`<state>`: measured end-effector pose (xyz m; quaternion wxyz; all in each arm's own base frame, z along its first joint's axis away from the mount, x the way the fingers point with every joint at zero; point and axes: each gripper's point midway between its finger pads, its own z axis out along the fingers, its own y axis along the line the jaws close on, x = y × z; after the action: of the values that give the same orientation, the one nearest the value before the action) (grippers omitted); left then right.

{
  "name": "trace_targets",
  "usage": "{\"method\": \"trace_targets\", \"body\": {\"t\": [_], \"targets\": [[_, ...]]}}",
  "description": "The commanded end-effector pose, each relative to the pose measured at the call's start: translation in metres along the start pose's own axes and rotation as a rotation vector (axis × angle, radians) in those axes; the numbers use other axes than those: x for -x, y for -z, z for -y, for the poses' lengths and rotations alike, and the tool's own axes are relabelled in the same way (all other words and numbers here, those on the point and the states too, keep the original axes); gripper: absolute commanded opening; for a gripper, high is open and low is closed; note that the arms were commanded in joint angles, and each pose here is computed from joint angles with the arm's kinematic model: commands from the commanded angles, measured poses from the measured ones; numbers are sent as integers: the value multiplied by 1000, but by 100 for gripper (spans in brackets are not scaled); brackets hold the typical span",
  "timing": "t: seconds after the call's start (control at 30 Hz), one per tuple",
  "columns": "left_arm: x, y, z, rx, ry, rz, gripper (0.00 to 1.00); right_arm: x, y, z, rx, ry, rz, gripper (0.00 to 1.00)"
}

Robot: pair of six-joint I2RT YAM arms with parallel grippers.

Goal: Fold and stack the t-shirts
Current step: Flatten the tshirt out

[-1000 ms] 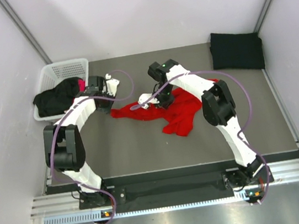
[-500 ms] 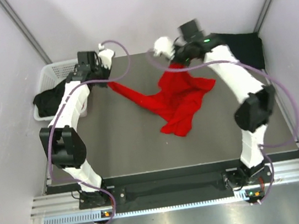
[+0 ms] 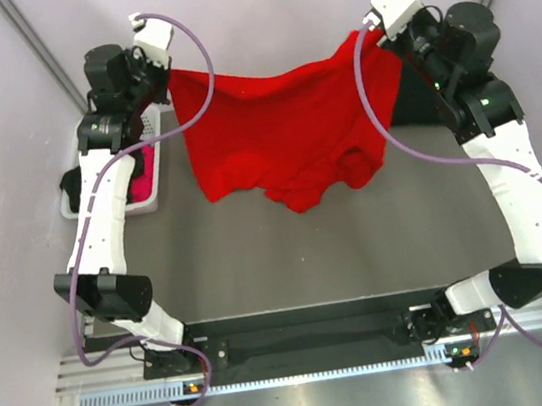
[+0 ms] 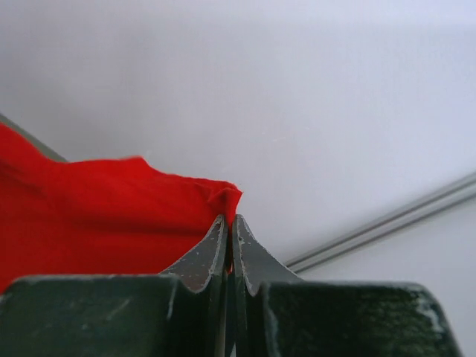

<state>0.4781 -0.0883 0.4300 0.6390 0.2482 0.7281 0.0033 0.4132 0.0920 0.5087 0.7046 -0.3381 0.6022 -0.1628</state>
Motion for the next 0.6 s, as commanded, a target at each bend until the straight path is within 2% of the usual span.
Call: {"method": "trace_targets", "body": {"t": [0.0, 0.23, 0.57], "targets": [[59, 43, -9, 30, -38, 158, 0, 33, 36, 45, -170, -18, 92, 0], [97, 105, -3, 16, -77, 268, 0, 79, 112, 82, -264, -84, 224, 0], [151, 195, -6, 90, -179, 459, 0, 115, 212, 106, -332, -43, 366, 0]]}}
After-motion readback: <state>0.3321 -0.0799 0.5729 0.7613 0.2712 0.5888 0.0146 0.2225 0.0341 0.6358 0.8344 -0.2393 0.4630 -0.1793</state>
